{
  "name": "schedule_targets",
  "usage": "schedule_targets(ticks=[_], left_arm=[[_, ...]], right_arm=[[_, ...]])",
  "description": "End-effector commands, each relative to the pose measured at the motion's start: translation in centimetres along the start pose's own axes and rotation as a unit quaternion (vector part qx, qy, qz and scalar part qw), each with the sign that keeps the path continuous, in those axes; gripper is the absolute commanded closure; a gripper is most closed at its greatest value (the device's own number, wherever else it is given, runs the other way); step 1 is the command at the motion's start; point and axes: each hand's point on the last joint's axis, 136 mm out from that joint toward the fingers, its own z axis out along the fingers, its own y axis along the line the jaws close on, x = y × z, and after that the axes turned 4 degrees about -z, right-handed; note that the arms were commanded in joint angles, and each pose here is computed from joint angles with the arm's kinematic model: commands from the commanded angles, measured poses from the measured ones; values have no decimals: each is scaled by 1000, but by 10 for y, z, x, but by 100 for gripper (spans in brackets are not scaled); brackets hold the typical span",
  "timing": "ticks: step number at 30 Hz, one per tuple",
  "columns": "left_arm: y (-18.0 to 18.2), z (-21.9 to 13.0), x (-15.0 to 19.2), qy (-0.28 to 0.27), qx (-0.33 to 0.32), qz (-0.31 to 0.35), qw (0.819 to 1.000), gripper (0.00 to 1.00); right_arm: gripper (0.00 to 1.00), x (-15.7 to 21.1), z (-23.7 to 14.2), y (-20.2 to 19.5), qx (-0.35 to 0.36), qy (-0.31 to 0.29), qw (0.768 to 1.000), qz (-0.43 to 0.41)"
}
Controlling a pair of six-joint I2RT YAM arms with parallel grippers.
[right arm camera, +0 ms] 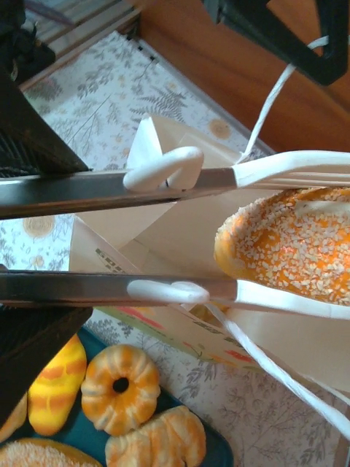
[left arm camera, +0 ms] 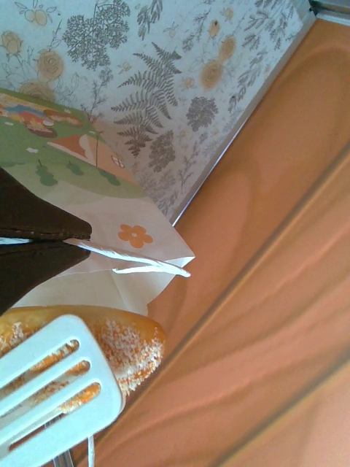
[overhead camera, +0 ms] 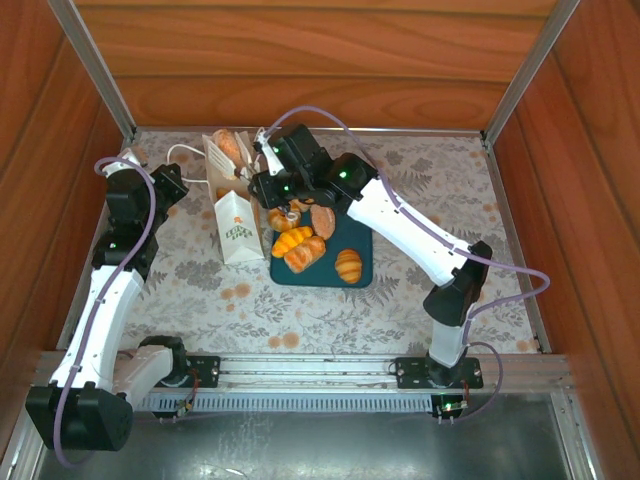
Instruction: Place the fake bread into the paper bag
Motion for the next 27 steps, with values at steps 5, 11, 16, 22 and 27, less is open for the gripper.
schedule_targets(ticks=[5,11,16,22,27], left_arm=[[0,-5,-5,-7,0,3,1000,100],[-1,-5,-5,-8,1,3,1000,100],[0,-5,-4,-7,-1,3,1000,100],[1,-4,-3,-5,0,3,1000,100],[1,-5,-3,-4,-2,3,1000,100]], right_arm=[[47,-9,0,1,0,-19,1000,-3],[49,-17,-9,6,-10,-31,999,-3],[50,-36,-35,13,-21,-63,998,-7],[52,-56,-73,12,-16,-110,994,-9],[53,-66,-101,2,-1,-145,989,-1]])
